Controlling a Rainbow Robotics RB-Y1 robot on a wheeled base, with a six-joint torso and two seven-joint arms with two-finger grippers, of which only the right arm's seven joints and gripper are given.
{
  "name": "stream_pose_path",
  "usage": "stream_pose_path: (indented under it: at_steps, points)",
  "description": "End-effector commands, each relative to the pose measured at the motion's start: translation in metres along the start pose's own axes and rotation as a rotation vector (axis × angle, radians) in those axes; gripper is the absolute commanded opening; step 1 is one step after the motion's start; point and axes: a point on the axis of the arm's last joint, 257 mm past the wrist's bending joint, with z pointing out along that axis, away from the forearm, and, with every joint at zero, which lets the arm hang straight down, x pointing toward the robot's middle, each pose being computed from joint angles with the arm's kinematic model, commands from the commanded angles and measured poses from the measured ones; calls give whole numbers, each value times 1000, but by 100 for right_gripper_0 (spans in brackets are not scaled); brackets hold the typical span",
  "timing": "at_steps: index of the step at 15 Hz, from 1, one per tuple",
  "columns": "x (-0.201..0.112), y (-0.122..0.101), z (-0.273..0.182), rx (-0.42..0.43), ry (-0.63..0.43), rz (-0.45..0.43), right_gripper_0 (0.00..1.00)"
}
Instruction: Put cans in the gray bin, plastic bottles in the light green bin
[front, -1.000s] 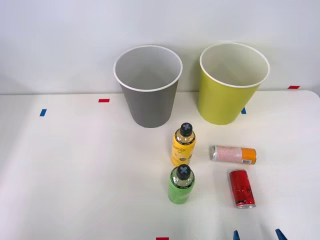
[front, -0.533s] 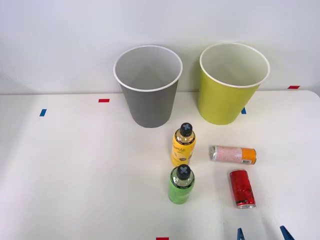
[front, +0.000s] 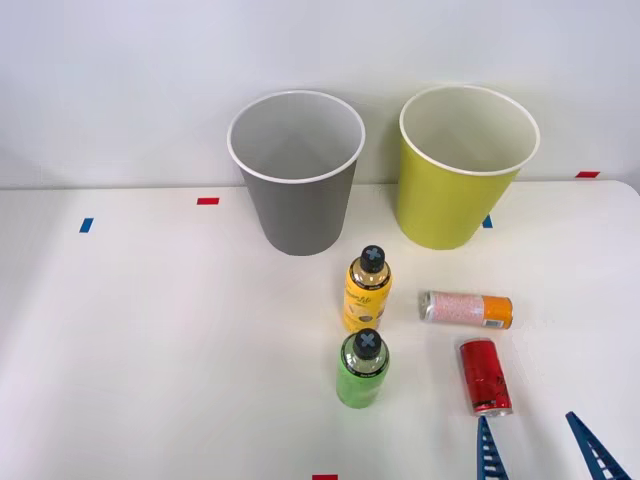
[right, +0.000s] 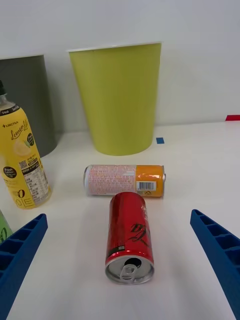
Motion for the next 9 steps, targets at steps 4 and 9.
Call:
stream_pose_path:
  at_steps: [4, 9]
  points:
    - [-9, -15, 36, 34, 172, -28, 100]
    - [-5, -17, 52, 52, 313, 76, 100]
